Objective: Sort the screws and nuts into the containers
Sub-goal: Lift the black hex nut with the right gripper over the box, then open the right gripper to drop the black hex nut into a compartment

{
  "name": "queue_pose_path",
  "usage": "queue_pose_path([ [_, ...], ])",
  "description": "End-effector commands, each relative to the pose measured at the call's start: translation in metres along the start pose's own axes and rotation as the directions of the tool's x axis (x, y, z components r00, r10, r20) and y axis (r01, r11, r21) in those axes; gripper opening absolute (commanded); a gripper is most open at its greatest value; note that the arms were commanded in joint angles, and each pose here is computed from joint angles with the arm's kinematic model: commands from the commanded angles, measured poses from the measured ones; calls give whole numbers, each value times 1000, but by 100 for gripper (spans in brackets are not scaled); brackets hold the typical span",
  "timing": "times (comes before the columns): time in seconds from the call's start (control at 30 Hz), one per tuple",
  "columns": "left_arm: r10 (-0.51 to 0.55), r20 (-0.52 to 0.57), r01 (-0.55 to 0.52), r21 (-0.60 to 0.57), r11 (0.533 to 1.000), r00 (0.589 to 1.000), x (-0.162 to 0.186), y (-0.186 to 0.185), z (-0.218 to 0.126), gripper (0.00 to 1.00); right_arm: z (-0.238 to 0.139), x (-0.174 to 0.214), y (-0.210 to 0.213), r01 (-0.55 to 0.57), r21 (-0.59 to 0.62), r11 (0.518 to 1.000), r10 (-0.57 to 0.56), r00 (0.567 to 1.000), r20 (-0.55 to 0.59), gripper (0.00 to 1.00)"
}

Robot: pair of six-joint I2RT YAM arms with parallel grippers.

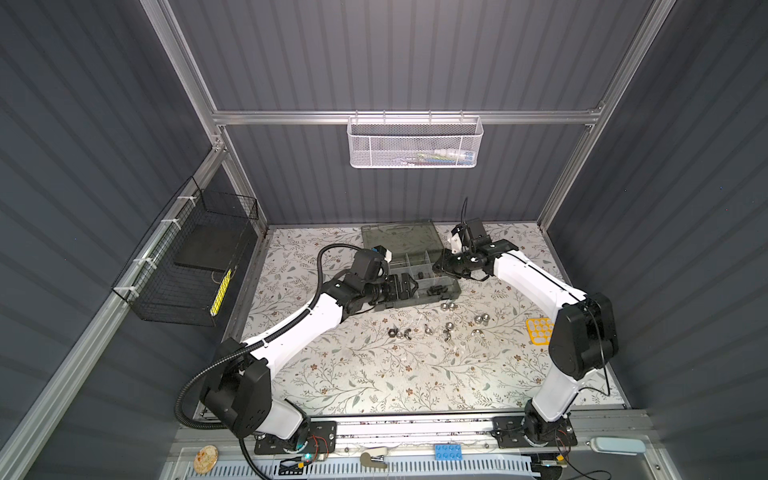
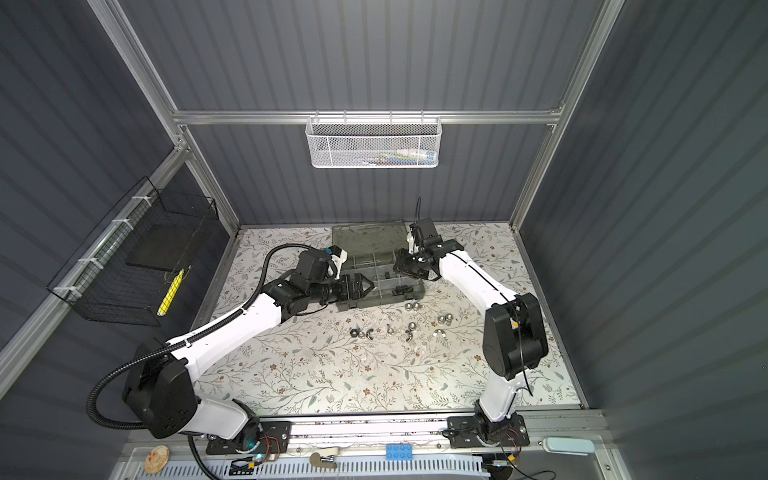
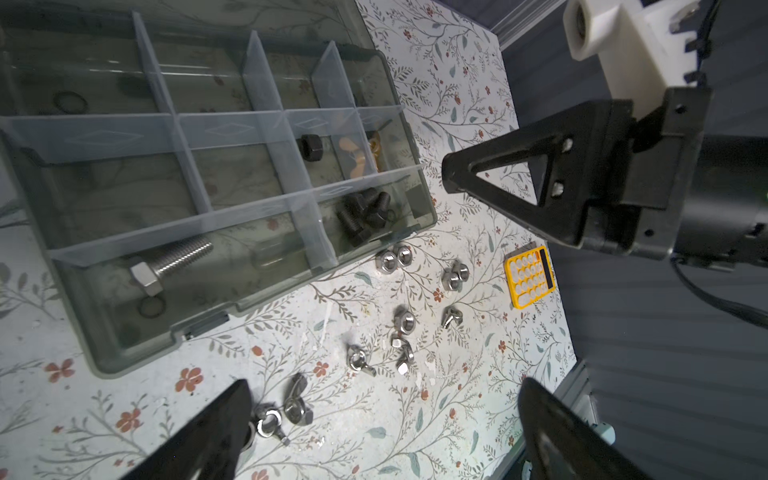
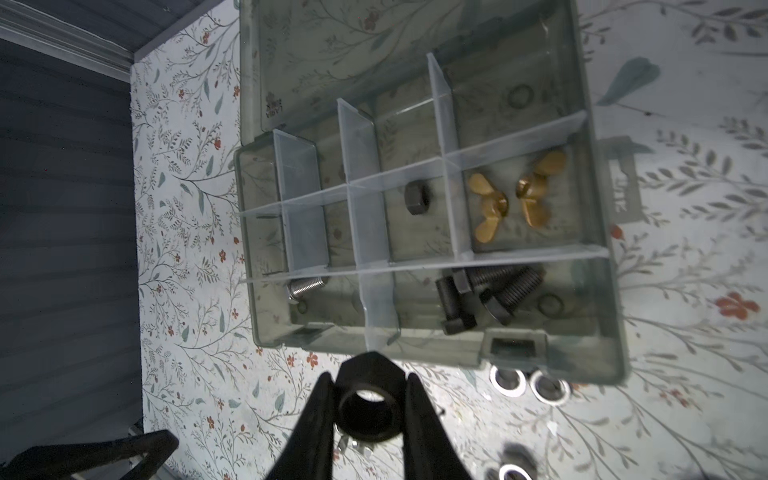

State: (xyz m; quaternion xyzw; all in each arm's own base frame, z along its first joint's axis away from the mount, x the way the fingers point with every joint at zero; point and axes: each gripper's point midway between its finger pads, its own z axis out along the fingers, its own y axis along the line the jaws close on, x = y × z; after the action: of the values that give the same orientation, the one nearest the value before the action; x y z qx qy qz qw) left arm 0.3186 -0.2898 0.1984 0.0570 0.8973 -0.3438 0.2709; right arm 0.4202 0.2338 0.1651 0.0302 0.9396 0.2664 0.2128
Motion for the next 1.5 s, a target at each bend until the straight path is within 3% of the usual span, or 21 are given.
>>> queue_pose_path([
  [0.0,42,2,-42,11,999,999,-8,-5,-15,100,11,-7,15,12,-33,999,-12,1000,-15,20],
  [0.27,63,10,-63,3,998,998,-17,5,-22,100,53,-19,11,25,5,1000,-25,999,-44,21],
  [0.73,89,-37,-92,-72,993,995,-10,23,-21,100,111,-3,-13,-4,47,999,10,992,-123,25],
  [1.47,72,-54,-76,-69,995,996,-7,24,-18,100,117,-3,-13,5,42,999,1,992,-126,34],
])
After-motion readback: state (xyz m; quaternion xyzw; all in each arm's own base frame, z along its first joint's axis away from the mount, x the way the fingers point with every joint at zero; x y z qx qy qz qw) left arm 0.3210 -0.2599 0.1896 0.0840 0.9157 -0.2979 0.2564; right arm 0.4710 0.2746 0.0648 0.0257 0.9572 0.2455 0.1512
